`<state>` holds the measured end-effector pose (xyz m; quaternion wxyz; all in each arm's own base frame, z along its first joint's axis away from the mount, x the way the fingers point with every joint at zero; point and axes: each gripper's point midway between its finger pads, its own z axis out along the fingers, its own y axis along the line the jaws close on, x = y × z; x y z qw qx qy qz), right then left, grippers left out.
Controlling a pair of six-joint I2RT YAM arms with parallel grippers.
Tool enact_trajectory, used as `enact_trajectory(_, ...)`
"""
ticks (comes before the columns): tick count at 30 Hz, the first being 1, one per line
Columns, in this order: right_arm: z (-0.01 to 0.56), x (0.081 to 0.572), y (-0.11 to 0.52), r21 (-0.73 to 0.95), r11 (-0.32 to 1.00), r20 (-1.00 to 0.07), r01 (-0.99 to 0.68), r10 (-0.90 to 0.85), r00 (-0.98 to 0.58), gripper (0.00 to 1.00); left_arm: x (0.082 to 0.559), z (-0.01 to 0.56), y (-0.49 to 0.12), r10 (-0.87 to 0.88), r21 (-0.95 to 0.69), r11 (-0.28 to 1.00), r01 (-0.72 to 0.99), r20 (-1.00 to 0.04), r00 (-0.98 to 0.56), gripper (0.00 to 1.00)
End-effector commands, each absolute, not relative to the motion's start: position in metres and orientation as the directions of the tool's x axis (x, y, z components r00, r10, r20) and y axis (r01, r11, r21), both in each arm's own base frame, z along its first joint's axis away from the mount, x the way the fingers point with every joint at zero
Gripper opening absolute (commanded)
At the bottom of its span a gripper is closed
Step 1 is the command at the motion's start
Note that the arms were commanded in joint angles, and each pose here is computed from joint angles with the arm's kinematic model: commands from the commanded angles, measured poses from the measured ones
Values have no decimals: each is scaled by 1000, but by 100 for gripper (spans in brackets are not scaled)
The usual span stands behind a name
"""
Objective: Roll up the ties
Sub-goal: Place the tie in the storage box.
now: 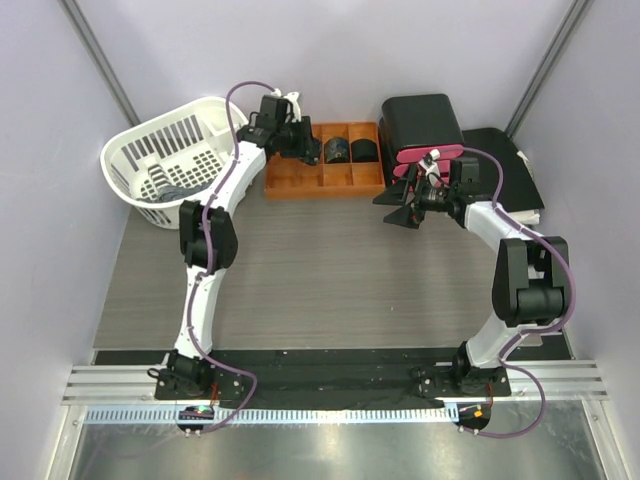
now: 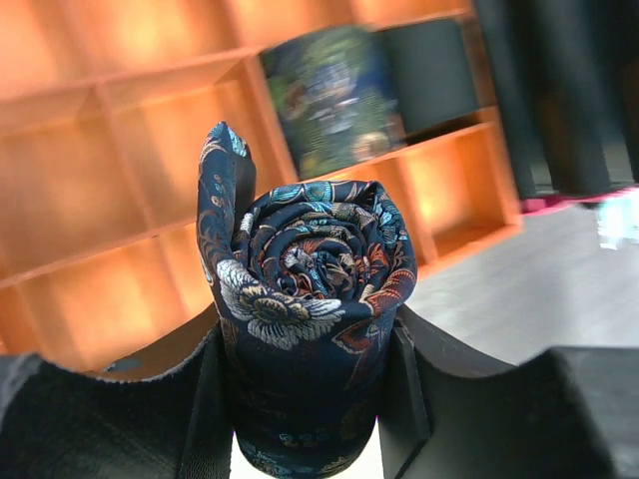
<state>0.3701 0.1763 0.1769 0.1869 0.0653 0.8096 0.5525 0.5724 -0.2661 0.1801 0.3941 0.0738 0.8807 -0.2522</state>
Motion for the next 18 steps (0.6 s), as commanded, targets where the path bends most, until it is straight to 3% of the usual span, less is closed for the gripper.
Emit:
enact_trajectory(1, 177, 371, 173, 910, 395, -257, -128, 294, -921, 100, 582, 185, -254, -59, -320, 900, 297, -763, -643, 0)
enact_trajectory(6, 170, 372, 173, 911, 397, -239, -109, 293, -926, 100, 559, 159, -245, -21, -272, 930, 245, -708, -706, 0)
enact_trajectory(14, 166, 369, 173, 913, 397, -223, -94, 295, -929, 100, 549, 152, -204, -33, -125, 989, 75, -691, -722, 0)
enact_trajectory(18, 164, 368, 172, 913, 398, -221, -90, 297, -929, 100, 547, 153, -194, -2, -73, 995, 69, -698, -716, 0)
